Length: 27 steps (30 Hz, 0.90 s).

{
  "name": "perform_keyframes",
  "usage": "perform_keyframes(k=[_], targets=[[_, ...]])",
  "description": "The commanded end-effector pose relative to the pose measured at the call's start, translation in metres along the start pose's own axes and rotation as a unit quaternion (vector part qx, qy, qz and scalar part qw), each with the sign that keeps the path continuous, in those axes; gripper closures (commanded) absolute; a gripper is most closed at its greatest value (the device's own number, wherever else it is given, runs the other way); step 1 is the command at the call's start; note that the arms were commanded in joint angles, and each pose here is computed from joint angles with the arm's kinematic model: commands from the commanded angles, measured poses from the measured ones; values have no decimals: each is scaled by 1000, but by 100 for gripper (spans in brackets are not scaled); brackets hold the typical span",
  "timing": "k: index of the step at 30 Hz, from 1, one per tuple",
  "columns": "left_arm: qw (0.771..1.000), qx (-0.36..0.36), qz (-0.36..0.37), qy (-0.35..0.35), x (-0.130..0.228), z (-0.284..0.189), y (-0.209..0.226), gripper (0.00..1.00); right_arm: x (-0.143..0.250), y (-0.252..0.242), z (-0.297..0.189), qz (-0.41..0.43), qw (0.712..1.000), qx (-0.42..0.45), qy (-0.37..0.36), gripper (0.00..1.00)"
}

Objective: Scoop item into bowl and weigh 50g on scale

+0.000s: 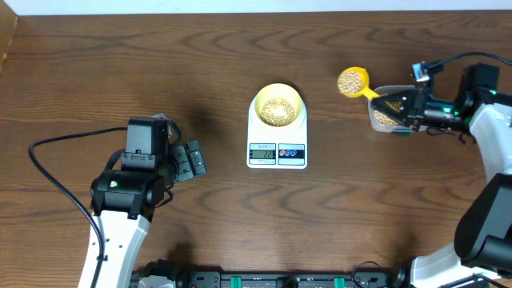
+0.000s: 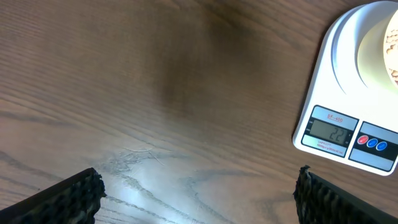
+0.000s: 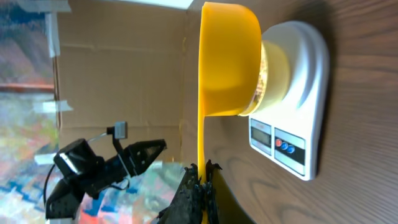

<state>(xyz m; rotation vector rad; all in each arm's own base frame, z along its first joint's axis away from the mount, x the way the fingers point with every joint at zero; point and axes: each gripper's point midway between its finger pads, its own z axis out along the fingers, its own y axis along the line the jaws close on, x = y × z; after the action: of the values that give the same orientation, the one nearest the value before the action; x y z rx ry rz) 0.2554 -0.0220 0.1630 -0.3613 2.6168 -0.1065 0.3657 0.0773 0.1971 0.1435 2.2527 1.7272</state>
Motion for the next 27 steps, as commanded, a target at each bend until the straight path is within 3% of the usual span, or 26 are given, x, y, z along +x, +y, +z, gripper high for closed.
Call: perform_keyframes(k=[1, 15, 27], targets=[[1000, -10, 2, -1, -1, 1, 5, 0, 7, 10, 18, 24, 999, -27, 26, 99], [1000, -10, 2, -1, -1, 1, 5, 0, 17, 11, 99, 28, 996, 56, 69, 99], [1000, -10, 2, -1, -1, 1, 5, 0, 30, -20, 142, -60, 977, 199, 57, 99]])
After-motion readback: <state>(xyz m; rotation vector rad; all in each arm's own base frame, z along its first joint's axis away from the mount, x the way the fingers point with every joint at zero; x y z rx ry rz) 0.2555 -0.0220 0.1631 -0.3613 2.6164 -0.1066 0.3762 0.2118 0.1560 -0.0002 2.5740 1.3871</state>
